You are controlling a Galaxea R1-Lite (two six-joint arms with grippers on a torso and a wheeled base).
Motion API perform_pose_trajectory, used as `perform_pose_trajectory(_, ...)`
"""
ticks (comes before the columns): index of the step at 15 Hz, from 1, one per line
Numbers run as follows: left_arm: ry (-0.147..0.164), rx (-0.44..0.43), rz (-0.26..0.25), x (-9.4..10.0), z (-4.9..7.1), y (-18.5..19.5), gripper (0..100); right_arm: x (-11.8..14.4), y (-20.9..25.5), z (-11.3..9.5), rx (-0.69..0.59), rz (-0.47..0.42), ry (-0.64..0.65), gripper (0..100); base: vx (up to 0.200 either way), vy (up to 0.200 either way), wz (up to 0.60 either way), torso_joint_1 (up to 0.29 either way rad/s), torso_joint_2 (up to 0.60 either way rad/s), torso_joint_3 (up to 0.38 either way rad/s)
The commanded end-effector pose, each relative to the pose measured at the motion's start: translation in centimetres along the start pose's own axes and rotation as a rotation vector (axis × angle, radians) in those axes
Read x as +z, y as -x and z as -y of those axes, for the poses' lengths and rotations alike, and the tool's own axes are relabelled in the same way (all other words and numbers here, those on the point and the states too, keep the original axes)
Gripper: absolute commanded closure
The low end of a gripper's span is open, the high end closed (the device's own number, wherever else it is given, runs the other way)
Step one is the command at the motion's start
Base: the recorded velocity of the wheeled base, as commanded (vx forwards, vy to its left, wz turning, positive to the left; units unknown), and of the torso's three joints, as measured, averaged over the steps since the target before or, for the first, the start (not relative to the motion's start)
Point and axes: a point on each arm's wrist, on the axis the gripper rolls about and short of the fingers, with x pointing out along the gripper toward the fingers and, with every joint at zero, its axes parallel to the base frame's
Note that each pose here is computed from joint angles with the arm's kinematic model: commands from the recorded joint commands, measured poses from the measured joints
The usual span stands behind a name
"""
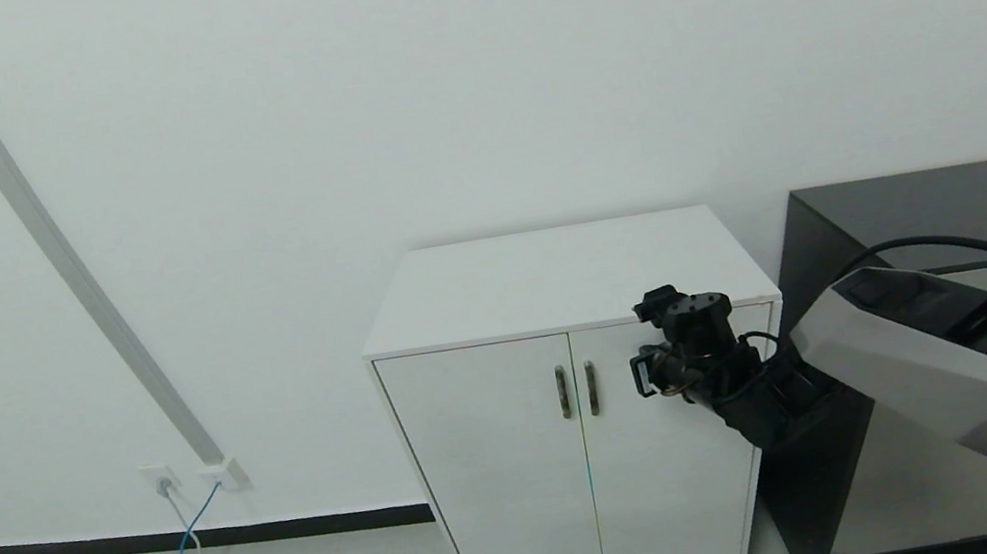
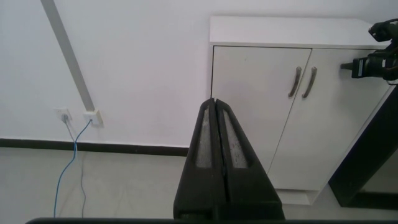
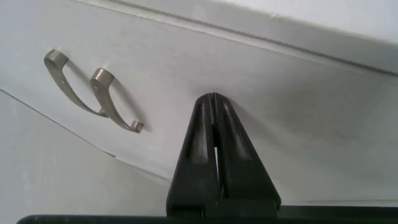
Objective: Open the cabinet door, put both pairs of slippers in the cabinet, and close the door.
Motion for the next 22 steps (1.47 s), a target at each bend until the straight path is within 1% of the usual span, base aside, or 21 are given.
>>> perform_pose_trajectory(1, 0.0, 0.001, -0.001, 0.0, 0.0, 0.0, 100, 0.0, 0.0, 0.0, 0.001, 0.002, -0.001, 100, 0.0, 0.0, 0.0, 0.0, 0.0, 0.0)
perform_pose_trajectory(7, 0.0, 0.001, -0.001, 0.0, 0.0, 0.0, 100, 0.1, 0.3, 0.0, -0.005, 0.003, 0.001, 100, 0.0, 0.0, 0.0, 0.0, 0.0, 0.0)
perform_pose_trajectory(8, 0.0, 0.001, -0.001, 0.0, 0.0, 0.0, 100, 0.4, 0.7, 0.1, -0.007, 0.006, 0.0, 100, 0.0, 0.0, 0.0, 0.0, 0.0, 0.0)
perform_pose_trajectory(10, 0.0, 0.001, -0.001, 0.0, 0.0, 0.0, 100, 1.3, 3.7, 0.7, -0.007, 0.0, 0.001, 100, 0.0, 0.0, 0.0, 0.0, 0.0, 0.0)
perform_pose_trajectory(11, 0.0, 0.001, -0.001, 0.0, 0.0, 0.0, 100, 1.3, 3.7, 0.7, -0.007, 0.0, 0.001, 100, 0.0, 0.0, 0.0, 0.0, 0.0, 0.0)
perform_pose_trajectory(12, 0.0, -0.001, -0.001, 0.0, 0.0, 0.0, 100, 2.0, 7.2, 1.4, -0.009, 0.015, -0.003, 100, 0.0, 0.0, 0.0, 0.0, 0.0, 0.0)
perform_pose_trajectory(14, 0.0, -0.001, -0.001, 0.0, 0.0, 0.0, 100, 1.9, 10.4, 2.8, -0.027, 0.016, -0.008, 100, 0.0, 0.0, 0.0, 0.0, 0.0, 0.0)
perform_pose_trajectory(17, 0.0, -0.001, -0.001, 0.0, 0.0, 0.0, 100, 1.8, 15.4, 5.7, -0.083, 0.04, -0.028, 100, 0.0, 0.0, 0.0, 0.0, 0.0, 0.0)
perform_pose_trajectory(18, 0.0, -0.001, -0.001, 0.0, 0.0, 0.0, 100, 1.8, 16.0, 6.0, -0.09, 0.045, -0.031, 100, 0.0, 0.0, 0.0, 0.0, 0.0, 0.0)
perform_pose_trajectory(19, 0.0, -0.001, -0.001, 0.0, 0.0, 0.0, 100, 1.7, 18.6, 7.7, -0.133, 0.058, -0.038, 100, 0.0, 0.0, 0.0, 0.0, 0.0, 0.0)
perform_pose_trajectory(22, -0.001, -0.001, -0.001, 0.0, 0.0, 0.0, 100, 1.8, 22.9, 10.9, -0.232, 0.08, -0.034, 100, 0.0, 0.0, 0.0, 0.0, 0.0, 0.0)
